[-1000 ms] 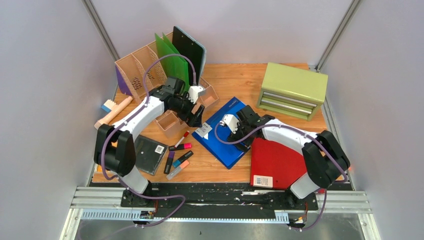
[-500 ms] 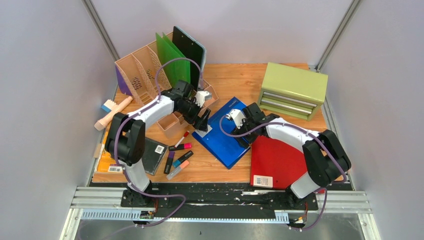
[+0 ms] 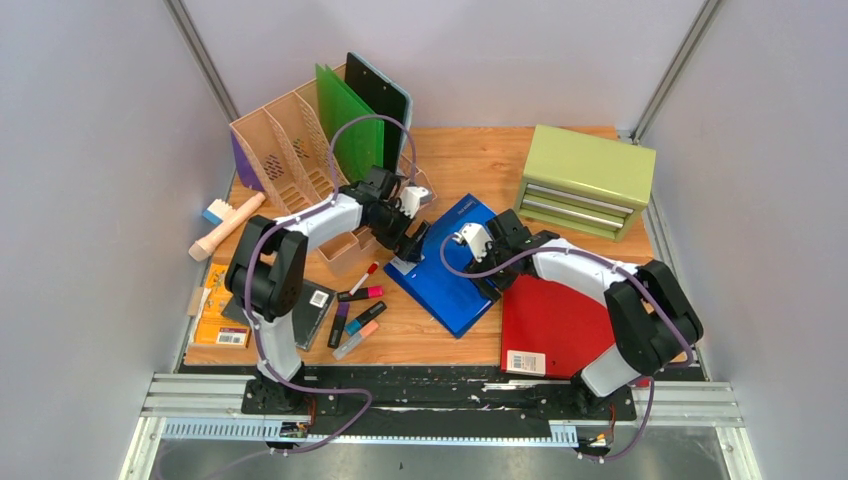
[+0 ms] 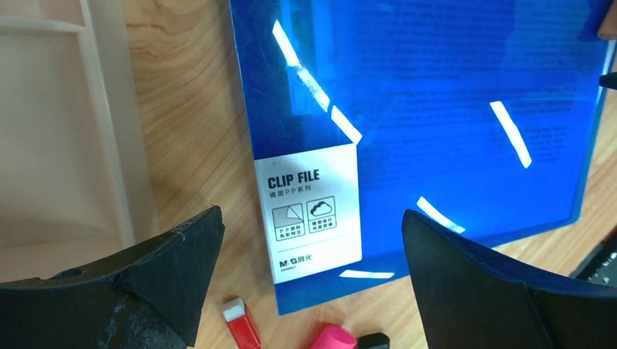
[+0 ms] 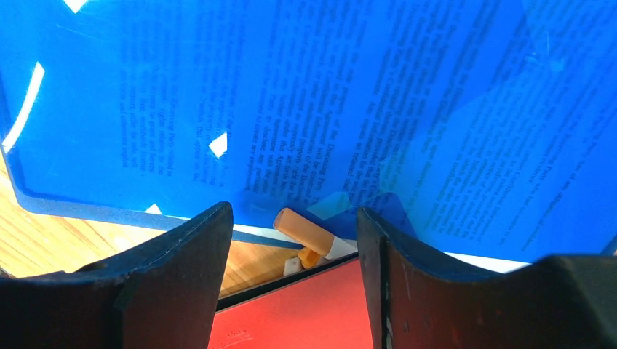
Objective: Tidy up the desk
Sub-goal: Pick up the folder from the center of the board.
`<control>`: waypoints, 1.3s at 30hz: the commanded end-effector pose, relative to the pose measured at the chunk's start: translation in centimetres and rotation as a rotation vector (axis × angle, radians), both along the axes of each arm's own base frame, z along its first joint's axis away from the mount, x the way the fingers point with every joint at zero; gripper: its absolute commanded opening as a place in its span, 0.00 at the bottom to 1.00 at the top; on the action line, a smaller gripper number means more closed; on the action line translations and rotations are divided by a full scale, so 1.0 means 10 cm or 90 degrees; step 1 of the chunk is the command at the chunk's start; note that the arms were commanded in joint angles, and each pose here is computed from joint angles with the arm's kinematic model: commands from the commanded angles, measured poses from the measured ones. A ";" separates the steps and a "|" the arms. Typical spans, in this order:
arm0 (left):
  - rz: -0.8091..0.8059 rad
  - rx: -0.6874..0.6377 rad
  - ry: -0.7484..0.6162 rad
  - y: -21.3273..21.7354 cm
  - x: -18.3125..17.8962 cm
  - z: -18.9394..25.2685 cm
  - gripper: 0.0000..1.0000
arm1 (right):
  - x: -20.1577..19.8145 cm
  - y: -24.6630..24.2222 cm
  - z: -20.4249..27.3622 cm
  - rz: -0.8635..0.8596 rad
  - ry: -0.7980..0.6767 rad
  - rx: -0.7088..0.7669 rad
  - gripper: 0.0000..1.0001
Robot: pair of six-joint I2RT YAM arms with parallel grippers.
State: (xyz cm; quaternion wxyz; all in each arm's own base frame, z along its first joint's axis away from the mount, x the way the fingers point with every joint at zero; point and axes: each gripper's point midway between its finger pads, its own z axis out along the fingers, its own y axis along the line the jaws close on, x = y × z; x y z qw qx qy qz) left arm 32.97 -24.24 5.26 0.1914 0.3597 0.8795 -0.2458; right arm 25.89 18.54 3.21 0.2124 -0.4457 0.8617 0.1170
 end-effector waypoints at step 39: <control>-0.082 -0.258 0.140 -0.71 -0.71 0.36 0.79 | 0.04 -0.04 -0.60 -0.102 0.066 -0.042 0.35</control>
